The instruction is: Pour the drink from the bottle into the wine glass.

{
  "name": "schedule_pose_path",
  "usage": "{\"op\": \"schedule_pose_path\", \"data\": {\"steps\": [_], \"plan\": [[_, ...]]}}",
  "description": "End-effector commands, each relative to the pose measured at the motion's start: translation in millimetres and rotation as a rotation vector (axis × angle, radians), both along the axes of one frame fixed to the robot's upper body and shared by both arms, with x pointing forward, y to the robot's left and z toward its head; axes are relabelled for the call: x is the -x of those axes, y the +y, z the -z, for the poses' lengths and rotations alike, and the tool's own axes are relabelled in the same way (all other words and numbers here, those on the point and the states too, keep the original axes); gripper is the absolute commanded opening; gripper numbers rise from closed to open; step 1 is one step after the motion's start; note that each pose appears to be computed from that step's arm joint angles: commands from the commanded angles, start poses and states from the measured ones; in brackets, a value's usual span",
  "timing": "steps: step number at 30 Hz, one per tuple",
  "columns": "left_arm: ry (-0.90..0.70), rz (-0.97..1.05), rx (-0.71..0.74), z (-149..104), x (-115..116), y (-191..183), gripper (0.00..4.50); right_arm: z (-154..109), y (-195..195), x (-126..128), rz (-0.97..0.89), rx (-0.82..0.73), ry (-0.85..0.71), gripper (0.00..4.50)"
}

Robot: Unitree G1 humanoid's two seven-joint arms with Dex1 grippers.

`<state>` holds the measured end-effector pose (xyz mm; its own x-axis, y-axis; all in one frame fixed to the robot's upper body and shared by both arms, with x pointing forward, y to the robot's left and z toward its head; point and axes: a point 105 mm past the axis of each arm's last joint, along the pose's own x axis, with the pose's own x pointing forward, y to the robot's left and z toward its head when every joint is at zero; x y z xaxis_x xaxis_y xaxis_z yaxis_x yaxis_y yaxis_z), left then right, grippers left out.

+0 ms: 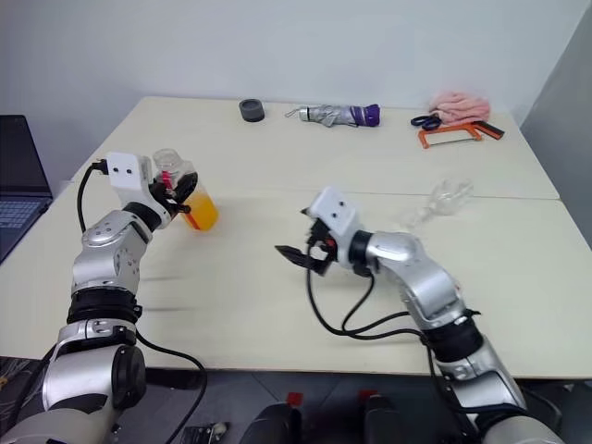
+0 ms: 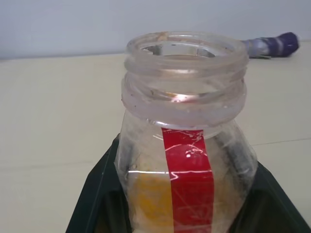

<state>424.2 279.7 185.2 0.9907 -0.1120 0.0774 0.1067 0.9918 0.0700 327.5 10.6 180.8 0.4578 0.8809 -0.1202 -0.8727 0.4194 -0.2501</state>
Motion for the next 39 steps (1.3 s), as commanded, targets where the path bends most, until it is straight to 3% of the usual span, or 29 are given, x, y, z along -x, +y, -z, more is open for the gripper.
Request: {"op": "schedule_pose_path", "data": {"steps": [1, 7, 14, 16, 39], "plan": [[-0.084, -0.024, -0.013, -23.0, -1.0, 7.1, 1.79, -8.9, 10.1, -0.9, -0.017, 0.002, -0.055, 4.50], [-0.031, -0.058, 0.026, 1.6, -4.2, 11.0, 1.79, -10.1, 16.6, -1.3, -0.028, 0.006, -0.072, 4.50], [-0.033, -0.035, 0.035, 9.3, -2.3, 5.2, 4.04, -8.2, 10.3, 1.5, -0.015, 0.001, -0.057, 4.50], [-0.032, -0.032, 0.033, 11.5, -1.1, 4.3, 4.47, -6.3, 7.8, 2.7, -0.010, 0.001, -0.050, 4.50], [0.026, -0.065, -0.096, 58.2, 39.1, -4.4, 4.47, 19.8, -31.6, 20.6, 0.076, 0.035, 0.043, 4.50]]}}
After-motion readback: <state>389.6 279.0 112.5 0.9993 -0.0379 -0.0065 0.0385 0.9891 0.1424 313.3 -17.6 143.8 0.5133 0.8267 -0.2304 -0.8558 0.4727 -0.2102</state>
